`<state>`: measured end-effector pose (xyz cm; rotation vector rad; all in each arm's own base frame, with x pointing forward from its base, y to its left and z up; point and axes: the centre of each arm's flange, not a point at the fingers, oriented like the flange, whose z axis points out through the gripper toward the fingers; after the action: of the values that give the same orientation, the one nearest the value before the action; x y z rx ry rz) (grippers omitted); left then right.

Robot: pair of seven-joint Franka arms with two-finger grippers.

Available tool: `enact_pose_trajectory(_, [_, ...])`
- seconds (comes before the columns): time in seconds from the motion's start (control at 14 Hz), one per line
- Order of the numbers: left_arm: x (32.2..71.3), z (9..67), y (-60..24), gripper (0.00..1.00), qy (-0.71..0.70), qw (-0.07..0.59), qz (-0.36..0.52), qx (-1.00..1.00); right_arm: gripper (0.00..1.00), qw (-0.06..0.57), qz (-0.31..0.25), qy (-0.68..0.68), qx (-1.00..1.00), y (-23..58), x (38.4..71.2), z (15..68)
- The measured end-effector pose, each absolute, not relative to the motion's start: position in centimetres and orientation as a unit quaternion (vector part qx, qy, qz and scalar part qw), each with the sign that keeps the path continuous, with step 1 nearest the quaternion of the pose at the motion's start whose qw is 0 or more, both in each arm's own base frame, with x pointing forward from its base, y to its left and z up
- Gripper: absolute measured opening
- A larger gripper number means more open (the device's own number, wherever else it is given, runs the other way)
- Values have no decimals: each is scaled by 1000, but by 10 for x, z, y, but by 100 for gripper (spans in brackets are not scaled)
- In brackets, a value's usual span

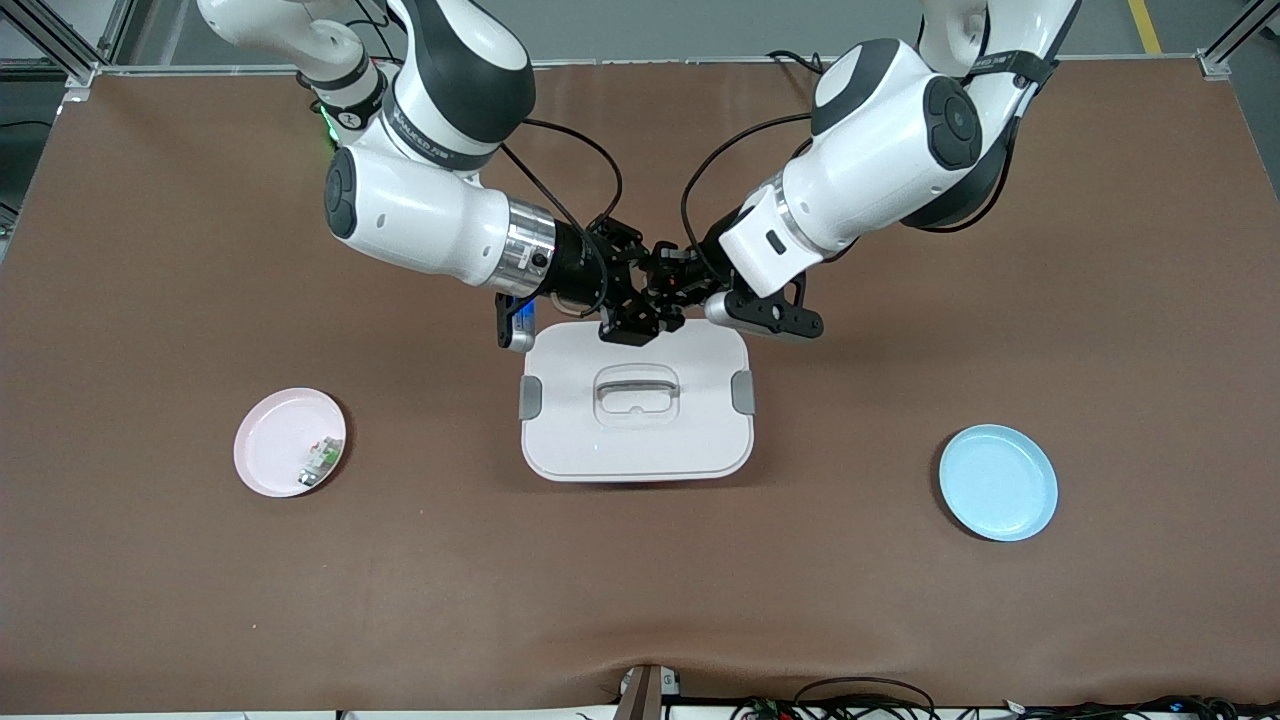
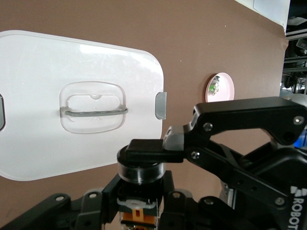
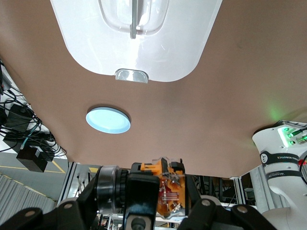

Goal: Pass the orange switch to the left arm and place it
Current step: 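Open the right gripper and pull the switch away with the left gripper, then carry the switch to the blue plate with the left gripper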

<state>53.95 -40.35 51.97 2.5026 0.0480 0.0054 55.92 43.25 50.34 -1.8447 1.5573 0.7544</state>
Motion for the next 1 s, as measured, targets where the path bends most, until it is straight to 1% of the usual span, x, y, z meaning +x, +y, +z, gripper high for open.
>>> enact_pose_trajectory(0.07, [539, 520, -403, 36, 18, 314, 2, 949, 73, 302, 284, 587, -695, 433, 559, 503])
enact_pose_trajectory(0.14, [539, 520, -403, 36, 18, 314, 2, 949, 76, 301, 285, 588, -695, 433, 559, 503])
enact_pose_trajectory(0.29, [541, 520, -402, 36, 20, 314, 3, 949, 96, 302, 285, 588, -694, 433, 559, 504])
enact_pose_trajectory(0.36, [542, 520, -400, 36, 22, 313, 3, 949, 100, 302, 285, 588, -694, 432, 559, 504])
enact_pose_trajectory(0.57, [546, 519, -395, 36, 26, 312, 3, 950, 100, 303, 283, 591, -692, 429, 562, 504])
enact_pose_trajectory(0.79, [551, 516, -384, 36, 29, 305, -2, 952, 100, 289, 293, 586, -698, 418, 565, 505])
enact_pose_trajectory(1.0, [562, 511, -363, 36, 23, 272, 5, 962, 100, 292, 289, 543, -733, 395, 565, 515])
